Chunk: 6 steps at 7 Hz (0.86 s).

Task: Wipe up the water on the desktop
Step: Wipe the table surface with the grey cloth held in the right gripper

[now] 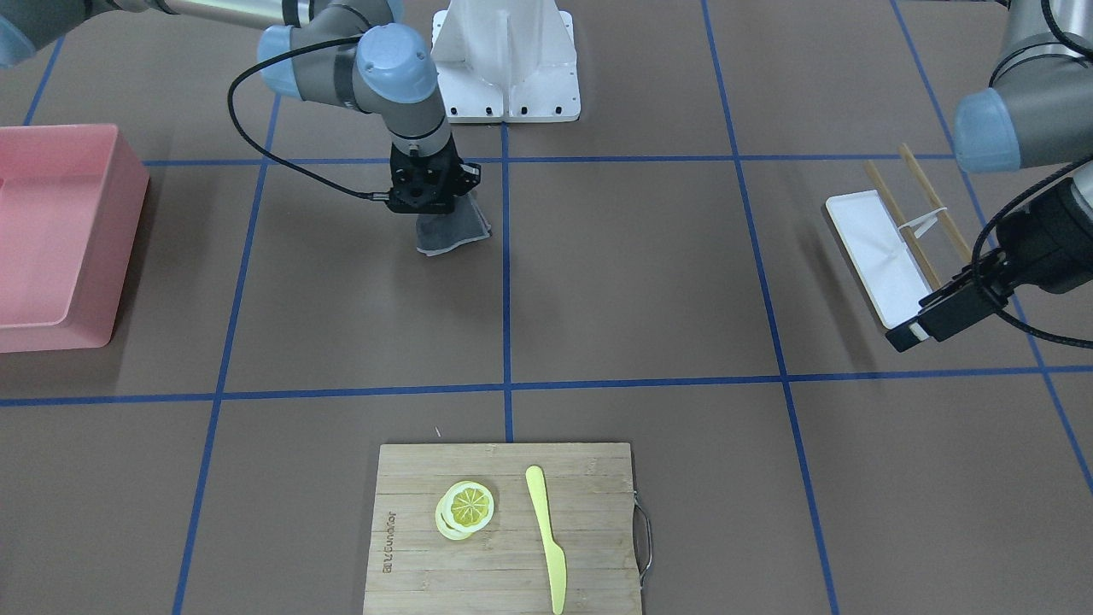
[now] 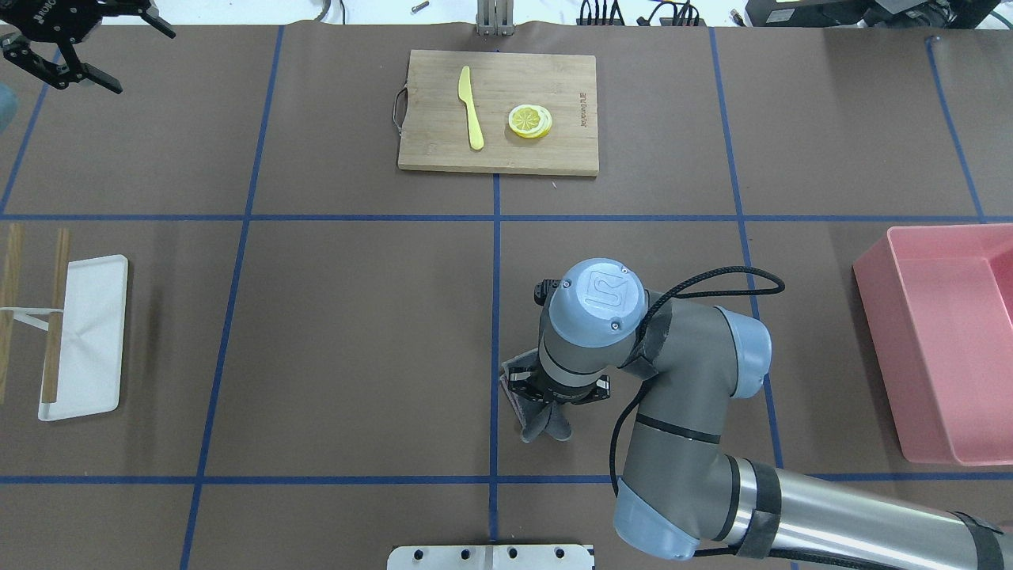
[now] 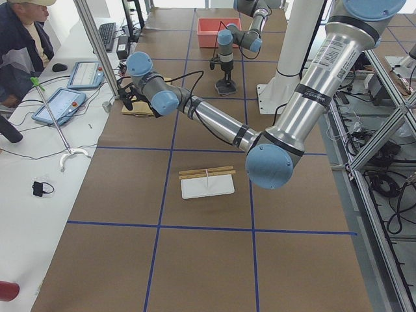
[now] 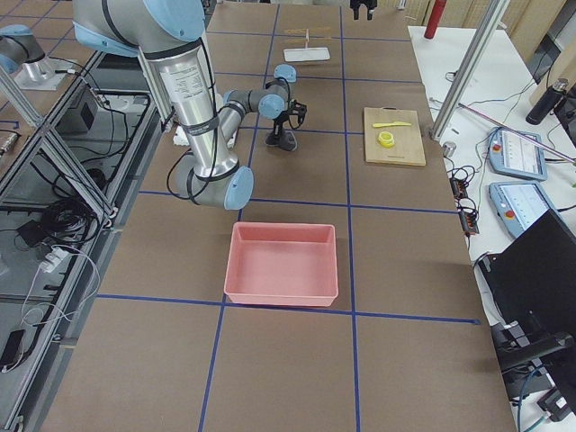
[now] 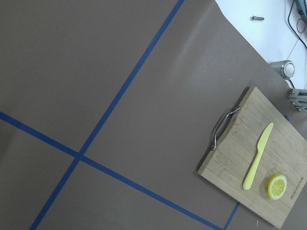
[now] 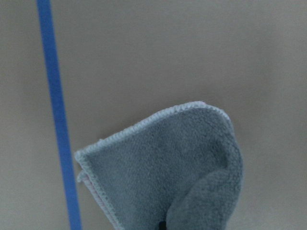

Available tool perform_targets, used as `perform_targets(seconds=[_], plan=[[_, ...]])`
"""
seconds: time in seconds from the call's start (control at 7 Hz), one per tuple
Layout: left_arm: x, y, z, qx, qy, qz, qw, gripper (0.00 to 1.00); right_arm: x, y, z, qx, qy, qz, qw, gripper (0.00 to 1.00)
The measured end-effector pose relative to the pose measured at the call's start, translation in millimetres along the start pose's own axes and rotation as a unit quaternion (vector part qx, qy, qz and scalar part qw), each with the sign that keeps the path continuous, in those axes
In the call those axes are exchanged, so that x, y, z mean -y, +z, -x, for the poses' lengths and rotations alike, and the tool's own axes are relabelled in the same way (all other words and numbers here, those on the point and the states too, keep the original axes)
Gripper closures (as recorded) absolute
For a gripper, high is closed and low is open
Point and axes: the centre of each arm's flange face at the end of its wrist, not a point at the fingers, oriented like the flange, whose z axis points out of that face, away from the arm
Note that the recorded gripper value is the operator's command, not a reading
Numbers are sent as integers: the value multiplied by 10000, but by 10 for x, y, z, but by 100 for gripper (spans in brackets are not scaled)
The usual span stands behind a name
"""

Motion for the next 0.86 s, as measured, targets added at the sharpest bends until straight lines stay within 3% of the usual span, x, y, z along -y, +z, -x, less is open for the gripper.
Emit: perform_targets(seconds=[0.14,0.57,0.86], plan=[[82,-33,103,24,54,-40,10000,3,49,-20,-258,-55,37,5,10000,100],[492,-148,677,197,295,-206,9992,3,264,-126,-2003,-657,-266,-9,9975,100],[685,-271,850,237,294,-355,9987,3,207,-152,-2074,-710,-316,24,9970,100]])
